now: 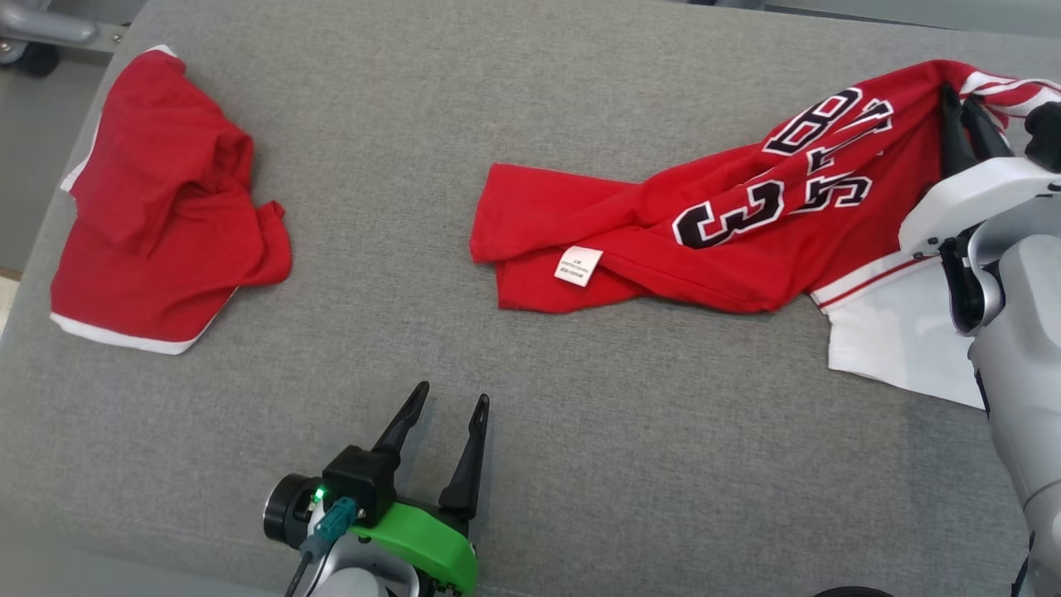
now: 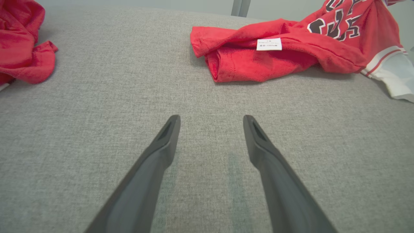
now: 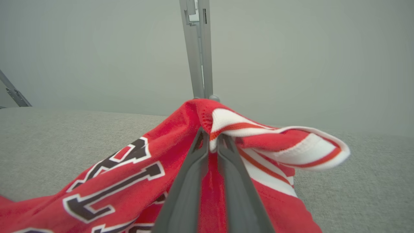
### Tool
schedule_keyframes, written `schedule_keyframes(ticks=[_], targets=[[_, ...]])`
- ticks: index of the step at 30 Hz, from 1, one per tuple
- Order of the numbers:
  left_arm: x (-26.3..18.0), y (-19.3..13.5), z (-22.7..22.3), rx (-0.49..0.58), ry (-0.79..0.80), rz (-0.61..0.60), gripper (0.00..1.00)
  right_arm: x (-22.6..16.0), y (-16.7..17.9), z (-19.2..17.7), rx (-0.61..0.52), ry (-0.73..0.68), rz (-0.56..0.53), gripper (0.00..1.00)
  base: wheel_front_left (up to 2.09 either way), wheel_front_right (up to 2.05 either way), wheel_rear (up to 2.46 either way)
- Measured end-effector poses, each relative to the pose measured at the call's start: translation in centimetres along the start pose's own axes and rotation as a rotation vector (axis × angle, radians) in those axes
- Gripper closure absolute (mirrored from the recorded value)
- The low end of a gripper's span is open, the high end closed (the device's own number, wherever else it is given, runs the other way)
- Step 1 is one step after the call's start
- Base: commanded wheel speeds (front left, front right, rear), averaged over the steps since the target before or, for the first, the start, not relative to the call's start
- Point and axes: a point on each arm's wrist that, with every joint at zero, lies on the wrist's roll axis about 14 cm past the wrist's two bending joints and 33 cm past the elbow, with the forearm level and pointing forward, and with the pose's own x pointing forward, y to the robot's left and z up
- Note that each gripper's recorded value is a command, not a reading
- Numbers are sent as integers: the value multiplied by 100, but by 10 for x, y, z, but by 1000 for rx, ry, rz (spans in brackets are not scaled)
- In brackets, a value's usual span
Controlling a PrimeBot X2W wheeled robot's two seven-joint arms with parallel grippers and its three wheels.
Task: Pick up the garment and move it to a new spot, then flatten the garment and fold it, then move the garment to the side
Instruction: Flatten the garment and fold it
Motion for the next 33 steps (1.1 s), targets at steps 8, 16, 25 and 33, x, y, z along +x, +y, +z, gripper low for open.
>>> schedule_keyframes(ticks=[8, 16, 25, 33], targets=[[-10, 21, 6, -7, -21, 89, 0, 10, 34, -23, -16, 63, 61, 0, 0, 0, 0], [-26, 31, 4, -26, -27, 133, 0, -65, 38, -58, 13, 125, 68, 0, 0, 0, 0], [-30, 8, 6, -32, -46, 58, 0, -149, 19, -60, 24, 122, -3, 0, 0, 0, 0], [-31, -16, 14, -21, -78, -20, 0, -213, 12, -36, 20, 30, -79, 0, 0, 0, 0]])
